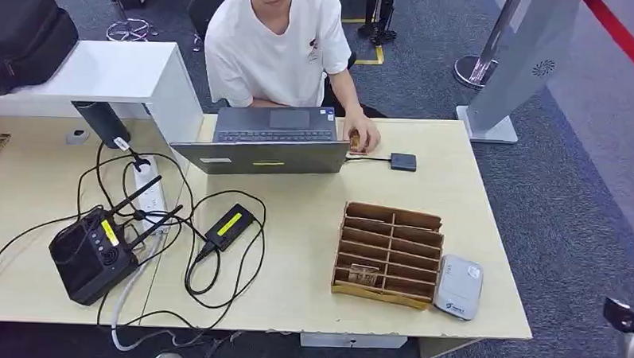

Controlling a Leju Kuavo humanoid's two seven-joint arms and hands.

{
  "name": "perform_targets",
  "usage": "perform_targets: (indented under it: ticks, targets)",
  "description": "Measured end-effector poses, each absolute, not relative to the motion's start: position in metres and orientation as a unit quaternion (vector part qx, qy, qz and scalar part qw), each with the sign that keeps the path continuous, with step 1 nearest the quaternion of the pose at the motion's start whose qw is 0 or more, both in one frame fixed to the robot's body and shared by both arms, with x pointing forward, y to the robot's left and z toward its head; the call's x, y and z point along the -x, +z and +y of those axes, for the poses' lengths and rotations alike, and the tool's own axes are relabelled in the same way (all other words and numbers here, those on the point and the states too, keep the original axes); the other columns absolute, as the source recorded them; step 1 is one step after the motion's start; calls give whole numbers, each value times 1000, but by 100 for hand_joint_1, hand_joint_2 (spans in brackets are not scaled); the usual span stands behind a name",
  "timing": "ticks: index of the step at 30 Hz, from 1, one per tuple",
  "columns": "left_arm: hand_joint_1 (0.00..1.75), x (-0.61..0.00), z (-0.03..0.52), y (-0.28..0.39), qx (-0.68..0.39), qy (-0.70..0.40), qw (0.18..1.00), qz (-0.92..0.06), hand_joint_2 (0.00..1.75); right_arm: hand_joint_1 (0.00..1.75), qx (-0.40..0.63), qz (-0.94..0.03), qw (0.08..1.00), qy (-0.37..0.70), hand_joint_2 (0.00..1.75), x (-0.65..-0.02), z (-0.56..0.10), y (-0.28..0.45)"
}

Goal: Pass the card to the sensor for recognition and then transmit it.

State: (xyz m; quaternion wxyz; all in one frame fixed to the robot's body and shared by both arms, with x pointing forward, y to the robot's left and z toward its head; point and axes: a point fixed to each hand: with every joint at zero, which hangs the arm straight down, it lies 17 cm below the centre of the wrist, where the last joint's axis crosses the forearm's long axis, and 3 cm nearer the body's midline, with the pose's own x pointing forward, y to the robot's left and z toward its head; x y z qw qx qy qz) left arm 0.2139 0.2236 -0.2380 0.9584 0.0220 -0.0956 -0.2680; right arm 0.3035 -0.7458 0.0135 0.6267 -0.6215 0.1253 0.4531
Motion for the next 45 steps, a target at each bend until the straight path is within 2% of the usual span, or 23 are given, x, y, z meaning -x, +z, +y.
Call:
perform_targets:
  ticks: [10, 16, 23, 35, 45]
  targets:
    - [0, -212, 221, -238, -15, -261, 961, -88, 175, 0, 578, 172, 657, 453, 175, -254, -749, -17]
    - [0, -216, 217, -235, -5, -250, 965, -85, 175, 0, 522, 192, 689, 465, 175, -199, -721, -73]
    - [0, -221, 215, -232, 0, -241, 967, -85, 175, 0, 480, 196, 711, 474, 175, -169, -692, -109]
    - [0, -230, 210, -227, 12, -205, 975, -82, 175, 0, 366, 198, 765, 492, 175, -88, -595, -191]
    - [0, -235, 208, -225, 16, -189, 978, -81, 175, 0, 309, 175, 806, 473, 175, -63, -537, -223]
